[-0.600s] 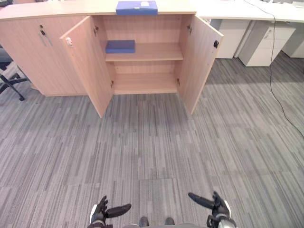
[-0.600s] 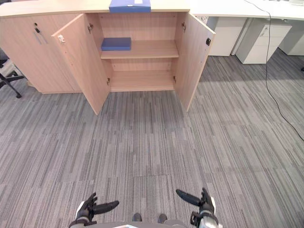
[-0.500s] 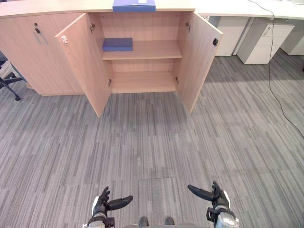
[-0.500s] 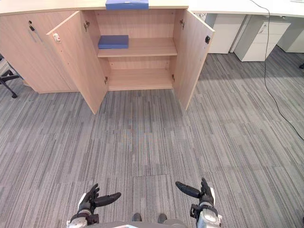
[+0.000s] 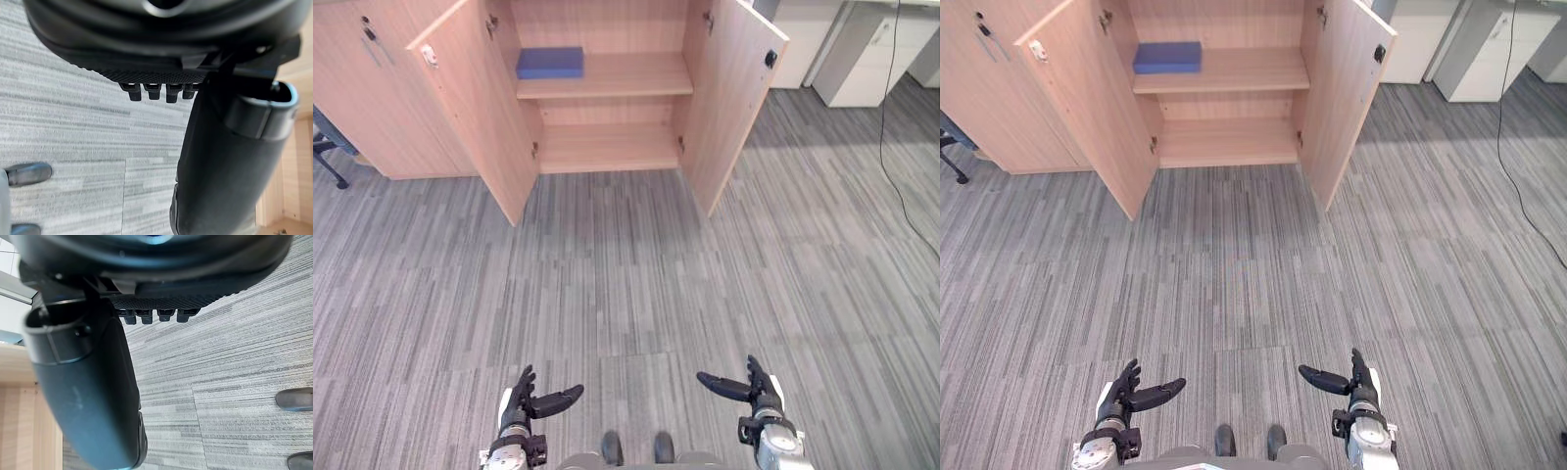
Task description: Walk over to the cabinet, pick up the folder, carry it to the office cabinet, place the folder inside the office cabinet, then close the office cabinet door
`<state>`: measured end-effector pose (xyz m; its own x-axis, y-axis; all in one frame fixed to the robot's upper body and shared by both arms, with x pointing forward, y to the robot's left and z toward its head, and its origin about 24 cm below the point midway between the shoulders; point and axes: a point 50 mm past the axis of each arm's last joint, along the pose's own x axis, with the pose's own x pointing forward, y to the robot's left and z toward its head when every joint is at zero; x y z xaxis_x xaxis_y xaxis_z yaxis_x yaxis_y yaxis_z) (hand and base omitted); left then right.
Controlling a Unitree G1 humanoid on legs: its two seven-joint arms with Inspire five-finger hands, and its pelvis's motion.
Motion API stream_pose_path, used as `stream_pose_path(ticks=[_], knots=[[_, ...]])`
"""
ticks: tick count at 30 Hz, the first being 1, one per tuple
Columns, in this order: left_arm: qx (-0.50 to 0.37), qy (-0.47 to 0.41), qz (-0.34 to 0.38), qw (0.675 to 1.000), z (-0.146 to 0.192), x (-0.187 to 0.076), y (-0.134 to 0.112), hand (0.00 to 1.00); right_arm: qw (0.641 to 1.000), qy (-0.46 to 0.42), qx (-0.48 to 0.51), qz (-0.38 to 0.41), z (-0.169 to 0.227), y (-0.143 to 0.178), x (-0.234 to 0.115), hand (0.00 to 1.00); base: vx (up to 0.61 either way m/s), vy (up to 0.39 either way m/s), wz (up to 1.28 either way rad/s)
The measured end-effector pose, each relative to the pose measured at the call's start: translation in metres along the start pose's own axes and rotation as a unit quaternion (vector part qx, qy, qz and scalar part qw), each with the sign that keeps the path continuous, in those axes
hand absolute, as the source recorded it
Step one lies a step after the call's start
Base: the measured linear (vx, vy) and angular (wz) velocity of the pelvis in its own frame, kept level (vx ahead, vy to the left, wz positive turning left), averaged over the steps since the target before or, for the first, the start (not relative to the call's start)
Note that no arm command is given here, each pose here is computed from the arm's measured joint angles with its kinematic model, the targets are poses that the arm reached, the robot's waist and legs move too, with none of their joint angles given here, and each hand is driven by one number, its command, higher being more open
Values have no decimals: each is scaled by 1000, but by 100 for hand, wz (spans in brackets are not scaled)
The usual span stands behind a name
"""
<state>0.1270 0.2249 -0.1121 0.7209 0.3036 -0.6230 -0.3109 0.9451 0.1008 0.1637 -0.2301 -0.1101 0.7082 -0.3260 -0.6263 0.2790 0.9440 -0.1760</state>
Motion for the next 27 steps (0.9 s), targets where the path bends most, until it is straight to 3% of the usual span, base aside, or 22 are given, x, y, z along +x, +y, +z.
stream_pose_path(ticks=[6, 12, 18, 22, 27], knots=[[-9, -20, 13, 1000, 11, 2, 9, 100, 1000, 5, 3, -17, 1, -9, 1, 100, 160, 44, 12], [-30, -57, 3, 998, 37, 15, -5, 100, 1000, -10, -18, -6, 10, -8, 5, 100, 458, -60, 50], [-40, -45, -14, 998, 29, 12, -18, 100, 999, -32, -22, 4, 20, -3, 4, 100, 651, -248, 31], [-46, -40, -17, 998, 23, 8, -19, 100, 998, -45, -16, 31, 23, 17, 1, 100, 560, -188, -34], [-51, -44, -26, 997, 25, 8, -21, 100, 998, -53, -4, 25, 35, 18, 9, 100, 523, 11, -65]])
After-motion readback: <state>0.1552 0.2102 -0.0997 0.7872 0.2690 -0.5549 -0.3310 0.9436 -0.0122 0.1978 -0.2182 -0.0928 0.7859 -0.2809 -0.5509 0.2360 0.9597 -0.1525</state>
